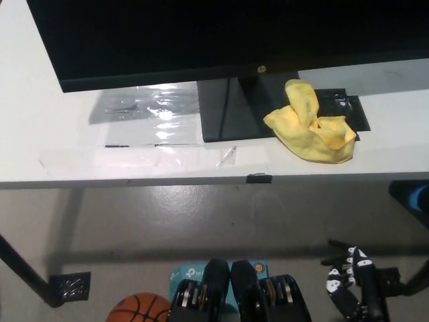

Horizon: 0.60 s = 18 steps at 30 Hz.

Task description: The robot uses its right hand to pick up the cloth kept in the middle of the desk and use it to wipe the monitor in the middle of the desk by swiping its screen twice

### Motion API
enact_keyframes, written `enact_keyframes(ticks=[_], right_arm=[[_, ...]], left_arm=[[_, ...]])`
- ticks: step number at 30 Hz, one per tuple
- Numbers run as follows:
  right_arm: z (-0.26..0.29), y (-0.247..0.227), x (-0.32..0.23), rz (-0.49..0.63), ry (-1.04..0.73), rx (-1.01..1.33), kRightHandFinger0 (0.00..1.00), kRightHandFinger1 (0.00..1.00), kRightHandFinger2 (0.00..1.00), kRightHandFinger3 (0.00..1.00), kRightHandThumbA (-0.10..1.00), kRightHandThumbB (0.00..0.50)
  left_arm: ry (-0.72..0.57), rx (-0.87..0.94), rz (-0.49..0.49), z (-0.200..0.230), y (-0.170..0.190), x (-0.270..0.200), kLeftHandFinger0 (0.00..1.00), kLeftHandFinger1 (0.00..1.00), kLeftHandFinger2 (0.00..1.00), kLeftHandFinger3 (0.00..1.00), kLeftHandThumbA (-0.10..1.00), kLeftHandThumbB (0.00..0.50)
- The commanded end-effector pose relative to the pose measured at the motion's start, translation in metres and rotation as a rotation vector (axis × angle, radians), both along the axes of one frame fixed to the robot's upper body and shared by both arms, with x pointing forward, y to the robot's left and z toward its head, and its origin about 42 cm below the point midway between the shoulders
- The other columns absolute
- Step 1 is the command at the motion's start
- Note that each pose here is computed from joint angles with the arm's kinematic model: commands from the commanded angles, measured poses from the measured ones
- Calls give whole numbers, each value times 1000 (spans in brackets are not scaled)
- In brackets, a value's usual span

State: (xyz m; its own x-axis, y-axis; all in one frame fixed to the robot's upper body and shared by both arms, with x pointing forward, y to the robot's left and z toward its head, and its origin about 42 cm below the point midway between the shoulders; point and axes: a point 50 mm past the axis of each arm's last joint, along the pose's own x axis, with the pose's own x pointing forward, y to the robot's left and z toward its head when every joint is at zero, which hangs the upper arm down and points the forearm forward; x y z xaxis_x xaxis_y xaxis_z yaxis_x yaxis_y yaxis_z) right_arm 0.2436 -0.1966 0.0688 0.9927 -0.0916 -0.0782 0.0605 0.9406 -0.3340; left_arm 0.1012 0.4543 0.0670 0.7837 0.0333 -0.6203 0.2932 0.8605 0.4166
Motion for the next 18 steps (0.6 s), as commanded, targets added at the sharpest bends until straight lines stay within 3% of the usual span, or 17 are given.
enact_keyframes(ticks=[1,3,7,8,10,11,15,18], right_arm=[[0,2,0,-32,-125,108,32,148,387,748,186,0],[-2,-4,-2,8,-147,65,44,143,360,755,253,0],[-8,-13,1,92,-159,-27,0,2,182,720,141,0],[-8,-13,1,98,-163,-33,0,0,180,719,139,0],[-10,-14,3,129,-168,-64,0,0,150,694,220,0],[-9,-13,3,148,-167,-100,0,0,142,684,327,0],[-9,-10,2,184,-168,-140,0,0,125,657,311,0],[-10,-12,3,202,-168,-141,0,0,89,623,225,0]], left_arm=[[-4,53,-30,8,4,3,715,721,846,1000,56,92],[-5,61,-45,10,0,9,734,739,868,1000,63,77],[5,52,-40,7,-2,14,743,743,869,1000,47,75],[6,53,-39,7,-2,14,743,743,869,1000,49,75],[8,67,-54,7,-2,15,735,741,863,1000,60,71],[12,67,-50,7,-2,15,733,740,861,1000,59,73],[13,71,-48,9,0,15,739,743,870,1000,60,67],[14,75,-47,12,-2,15,738,742,870,1000,52,64]])
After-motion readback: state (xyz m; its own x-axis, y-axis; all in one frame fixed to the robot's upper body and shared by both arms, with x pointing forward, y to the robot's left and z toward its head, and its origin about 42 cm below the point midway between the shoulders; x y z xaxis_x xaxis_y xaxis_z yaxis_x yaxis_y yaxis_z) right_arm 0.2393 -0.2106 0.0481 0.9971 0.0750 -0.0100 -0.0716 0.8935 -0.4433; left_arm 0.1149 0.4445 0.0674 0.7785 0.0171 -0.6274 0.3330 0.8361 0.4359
